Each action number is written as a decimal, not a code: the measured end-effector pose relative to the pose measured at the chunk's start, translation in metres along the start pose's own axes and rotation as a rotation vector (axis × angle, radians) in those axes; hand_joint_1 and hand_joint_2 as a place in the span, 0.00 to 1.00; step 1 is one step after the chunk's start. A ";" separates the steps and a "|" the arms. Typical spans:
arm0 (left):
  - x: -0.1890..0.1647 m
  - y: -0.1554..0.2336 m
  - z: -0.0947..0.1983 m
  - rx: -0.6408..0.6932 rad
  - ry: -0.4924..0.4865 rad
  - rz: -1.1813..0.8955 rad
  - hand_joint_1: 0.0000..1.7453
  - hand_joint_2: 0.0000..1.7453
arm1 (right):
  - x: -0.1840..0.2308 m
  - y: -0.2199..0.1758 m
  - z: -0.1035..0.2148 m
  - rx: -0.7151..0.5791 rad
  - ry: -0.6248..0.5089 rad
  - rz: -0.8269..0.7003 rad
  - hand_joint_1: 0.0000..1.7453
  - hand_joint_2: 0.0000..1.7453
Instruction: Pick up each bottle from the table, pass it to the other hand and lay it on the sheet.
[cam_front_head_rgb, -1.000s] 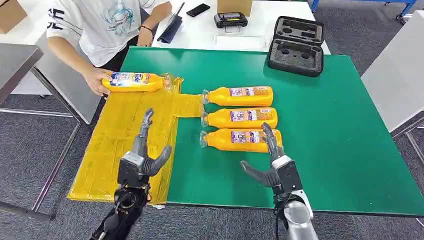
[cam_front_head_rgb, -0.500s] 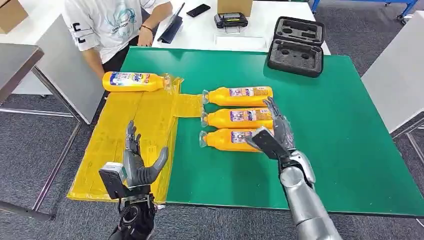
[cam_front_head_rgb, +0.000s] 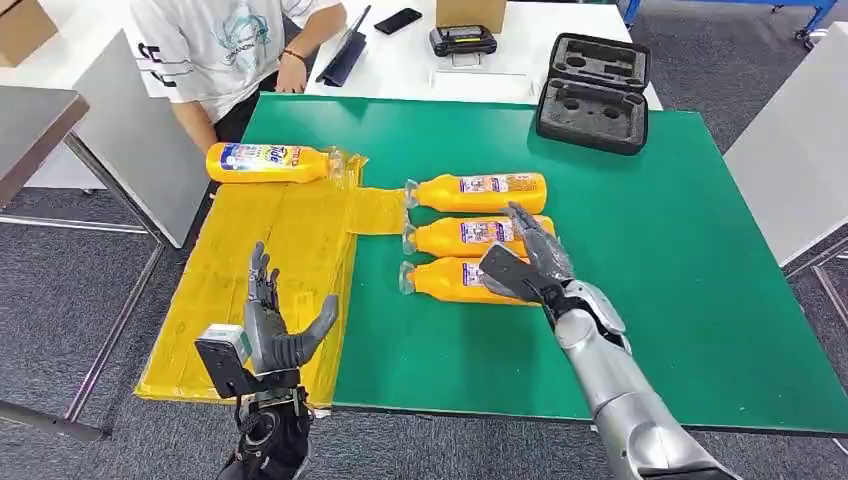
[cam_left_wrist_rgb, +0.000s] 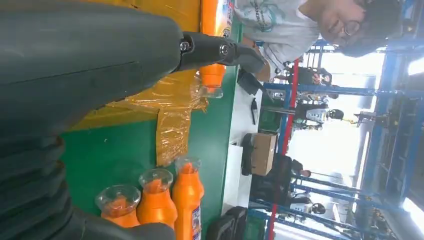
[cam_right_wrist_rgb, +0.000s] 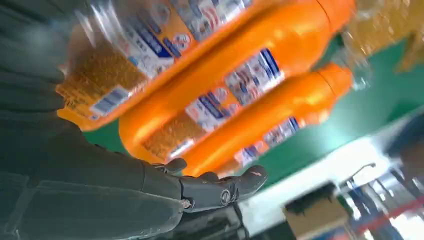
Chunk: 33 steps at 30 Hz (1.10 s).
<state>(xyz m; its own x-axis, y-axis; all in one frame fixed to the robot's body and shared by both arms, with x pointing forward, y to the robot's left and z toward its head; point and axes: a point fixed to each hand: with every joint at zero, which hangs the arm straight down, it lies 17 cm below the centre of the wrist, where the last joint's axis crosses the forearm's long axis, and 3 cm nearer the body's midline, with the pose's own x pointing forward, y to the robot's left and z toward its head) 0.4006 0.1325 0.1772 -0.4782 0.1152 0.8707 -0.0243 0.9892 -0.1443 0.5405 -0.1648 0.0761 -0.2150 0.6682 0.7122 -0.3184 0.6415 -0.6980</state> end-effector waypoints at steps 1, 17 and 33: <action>0.000 0.001 0.000 0.001 0.001 -0.003 0.00 1.00 | -0.002 0.005 -0.001 0.027 0.014 0.011 0.00 1.00; -0.001 0.007 0.001 0.017 -0.006 -0.055 0.00 1.00 | -0.011 0.034 -0.009 0.196 0.100 0.045 0.00 1.00; 0.007 0.018 0.006 0.014 -0.030 -0.086 0.00 1.00 | -0.026 0.013 -0.004 0.310 0.100 0.138 0.00 1.00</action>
<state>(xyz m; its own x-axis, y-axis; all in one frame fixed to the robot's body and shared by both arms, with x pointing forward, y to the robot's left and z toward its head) 0.3921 0.1501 0.1777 -0.4995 0.0268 0.8659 -0.0787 0.9940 -0.0762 0.5460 -0.1724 0.0483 -0.1892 0.7838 0.5914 -0.5613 0.4079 -0.7201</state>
